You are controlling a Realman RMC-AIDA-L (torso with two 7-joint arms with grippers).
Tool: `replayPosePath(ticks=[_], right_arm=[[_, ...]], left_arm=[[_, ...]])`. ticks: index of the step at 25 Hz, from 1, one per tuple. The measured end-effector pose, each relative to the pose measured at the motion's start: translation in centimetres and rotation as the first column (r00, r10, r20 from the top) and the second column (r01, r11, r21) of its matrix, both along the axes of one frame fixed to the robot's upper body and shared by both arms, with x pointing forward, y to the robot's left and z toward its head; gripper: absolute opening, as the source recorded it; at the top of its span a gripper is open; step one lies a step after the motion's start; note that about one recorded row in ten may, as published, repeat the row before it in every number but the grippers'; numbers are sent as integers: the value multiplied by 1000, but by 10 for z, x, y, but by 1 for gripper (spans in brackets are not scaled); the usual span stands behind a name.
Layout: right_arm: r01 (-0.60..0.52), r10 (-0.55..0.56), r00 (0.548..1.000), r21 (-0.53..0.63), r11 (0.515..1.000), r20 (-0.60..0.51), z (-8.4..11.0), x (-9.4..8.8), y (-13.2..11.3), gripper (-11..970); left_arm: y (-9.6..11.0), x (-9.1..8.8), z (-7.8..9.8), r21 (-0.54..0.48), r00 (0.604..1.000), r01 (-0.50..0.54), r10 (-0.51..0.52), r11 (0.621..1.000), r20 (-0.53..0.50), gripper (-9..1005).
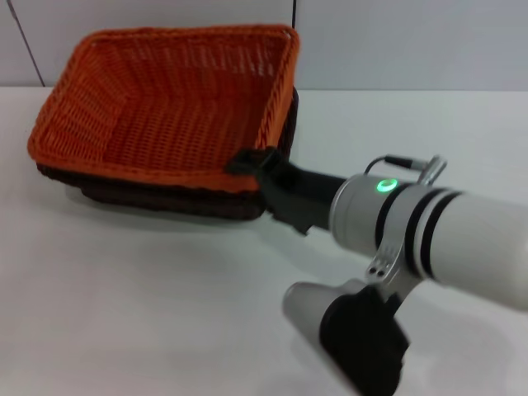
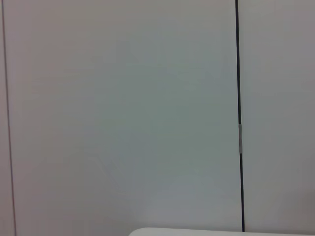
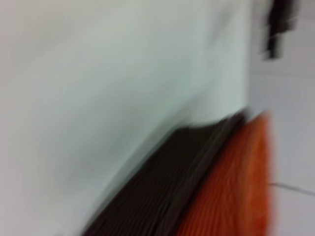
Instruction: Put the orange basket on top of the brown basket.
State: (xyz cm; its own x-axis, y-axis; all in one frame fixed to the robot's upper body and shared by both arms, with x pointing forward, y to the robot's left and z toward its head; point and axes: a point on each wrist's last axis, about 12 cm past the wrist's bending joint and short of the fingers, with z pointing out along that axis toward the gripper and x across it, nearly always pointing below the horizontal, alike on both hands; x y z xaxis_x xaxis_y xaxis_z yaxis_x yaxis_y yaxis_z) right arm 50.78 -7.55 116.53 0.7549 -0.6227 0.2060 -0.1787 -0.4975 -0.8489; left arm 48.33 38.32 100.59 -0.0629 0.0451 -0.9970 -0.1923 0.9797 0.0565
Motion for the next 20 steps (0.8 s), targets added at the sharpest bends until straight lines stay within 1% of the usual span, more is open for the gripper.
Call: replayPosePath(ticks=[2,4,6,7,8,9,11,12,13,14,15,16,17,18,19,20], right_arm=[[14,-11,999,110,994,-34,6,-10,8,562],[60,-43,996,246,968,-73,11,-14,12,561],[121,-82,990,377,918,-118,13,-16,10,560],[165,-105,983,466,869,-152,14,-18,6,560],[165,-105,983,466,869,-152,14,-18,6,560],[199,-121,976,527,826,-179,15,-18,2,560],[300,-163,951,654,694,-263,21,-12,-12,560],[416,-210,909,770,483,-360,24,0,-38,560],[416,-210,909,770,483,-360,24,0,-38,560],[463,-228,885,815,349,-406,24,7,-56,560],[507,-247,854,841,189,-459,20,13,-76,560],[529,-260,825,848,44,-502,16,18,-95,560],[546,-271,785,829,-123,-558,7,21,-118,560],[543,-279,748,797,-265,-602,-3,20,-139,560],[528,-280,713,755,-388,-642,-13,18,-158,560],[509,-275,684,712,-484,-676,-25,14,-173,560]], left_arm=[[1,-2,0,2,1000,-2,2,1000,3,843],[2,-4,0,3,1000,-3,3,1000,9,843],[2,-5,1,5,1000,-2,2,1000,17,843],[2,-5,1,6,1000,-2,1,1000,18,843],[3,-6,1,8,1000,-2,2,1000,19,843],[3,-6,1,10,1000,-2,2,1000,19,843],[4,-6,2,12,1000,-3,3,1000,23,843],[5,-6,3,10,999,-10,9,1000,35,843],[5,-6,3,10,999,-10,9,1000,35,843],[5,-6,4,8,999,-13,13,1000,40,843],[6,-7,4,8,999,-15,14,1000,45,843],[6,-7,5,9,999,-14,14,1000,53,843],[5,-7,6,10,998,-12,12,1000,63,843],[4,-7,8,11,997,-9,8,1000,75,843],[4,-7,9,12,996,-7,6,1000,85,843],[3,-7,10,13,995,-4,2,1000,99,843]])
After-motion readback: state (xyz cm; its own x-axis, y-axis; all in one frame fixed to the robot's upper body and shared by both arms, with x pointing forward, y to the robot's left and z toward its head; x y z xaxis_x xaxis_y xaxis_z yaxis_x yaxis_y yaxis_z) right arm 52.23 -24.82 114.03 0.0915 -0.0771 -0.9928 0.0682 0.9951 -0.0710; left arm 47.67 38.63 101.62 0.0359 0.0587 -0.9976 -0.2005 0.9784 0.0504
